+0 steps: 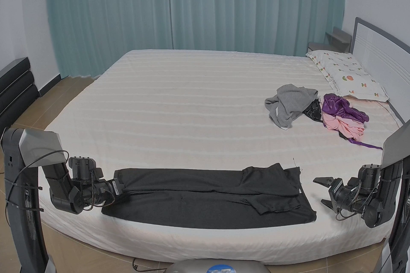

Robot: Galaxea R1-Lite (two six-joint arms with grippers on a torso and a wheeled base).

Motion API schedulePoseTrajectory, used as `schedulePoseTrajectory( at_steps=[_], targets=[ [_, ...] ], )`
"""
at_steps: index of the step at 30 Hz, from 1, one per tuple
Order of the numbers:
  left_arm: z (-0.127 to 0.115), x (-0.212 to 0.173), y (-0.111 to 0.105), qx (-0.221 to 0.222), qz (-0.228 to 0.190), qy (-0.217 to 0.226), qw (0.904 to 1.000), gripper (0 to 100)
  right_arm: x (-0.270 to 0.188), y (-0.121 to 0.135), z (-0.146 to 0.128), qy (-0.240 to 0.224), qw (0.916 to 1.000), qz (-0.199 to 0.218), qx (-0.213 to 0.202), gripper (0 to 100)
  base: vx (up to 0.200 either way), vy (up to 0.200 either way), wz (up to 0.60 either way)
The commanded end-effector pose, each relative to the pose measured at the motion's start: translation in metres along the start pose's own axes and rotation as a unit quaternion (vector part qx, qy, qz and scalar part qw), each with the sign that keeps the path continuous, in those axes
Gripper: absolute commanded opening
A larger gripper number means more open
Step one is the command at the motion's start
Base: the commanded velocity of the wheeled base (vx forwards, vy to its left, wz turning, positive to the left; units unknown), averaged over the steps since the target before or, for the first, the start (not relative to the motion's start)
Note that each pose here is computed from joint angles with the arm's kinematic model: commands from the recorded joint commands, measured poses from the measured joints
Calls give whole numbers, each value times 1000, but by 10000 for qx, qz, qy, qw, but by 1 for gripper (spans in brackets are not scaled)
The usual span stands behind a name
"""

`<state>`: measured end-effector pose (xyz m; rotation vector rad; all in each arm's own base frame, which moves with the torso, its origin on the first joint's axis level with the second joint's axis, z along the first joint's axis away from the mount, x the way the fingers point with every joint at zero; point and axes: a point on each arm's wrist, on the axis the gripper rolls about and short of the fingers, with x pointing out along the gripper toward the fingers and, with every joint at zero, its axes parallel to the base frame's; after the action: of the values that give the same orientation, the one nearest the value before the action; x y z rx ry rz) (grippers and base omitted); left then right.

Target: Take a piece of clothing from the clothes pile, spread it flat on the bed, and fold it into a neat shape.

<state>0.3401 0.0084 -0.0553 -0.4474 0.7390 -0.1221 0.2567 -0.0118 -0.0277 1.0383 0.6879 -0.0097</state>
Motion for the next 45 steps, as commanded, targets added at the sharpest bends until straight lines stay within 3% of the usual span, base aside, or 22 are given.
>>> schedulePoseTrajectory(
  at_steps=[1,17,23,38,45],
  targets=[
    [0,0,0,-4,10,4,10000,0,1,1,4,-89,9999,97,39,100,0,0,0],
    [7,5,-6,-39,-89,-133,9999,0,1,1,1,-20,10000,66,15,100,0,0,0],
    [17,0,-16,-350,-213,-307,9987,0,2,1,0,-14,10000,68,11,100,0,-200,0],
    [27,-15,-40,-420,-228,-565,9973,0,1,1,0,-3,10000,65,10,100,0,-200,0],
    [30,-20,-71,-196,-267,-767,9965,0,1,1,-1,11,10000,56,11,100,0,-200,0]
  ],
)
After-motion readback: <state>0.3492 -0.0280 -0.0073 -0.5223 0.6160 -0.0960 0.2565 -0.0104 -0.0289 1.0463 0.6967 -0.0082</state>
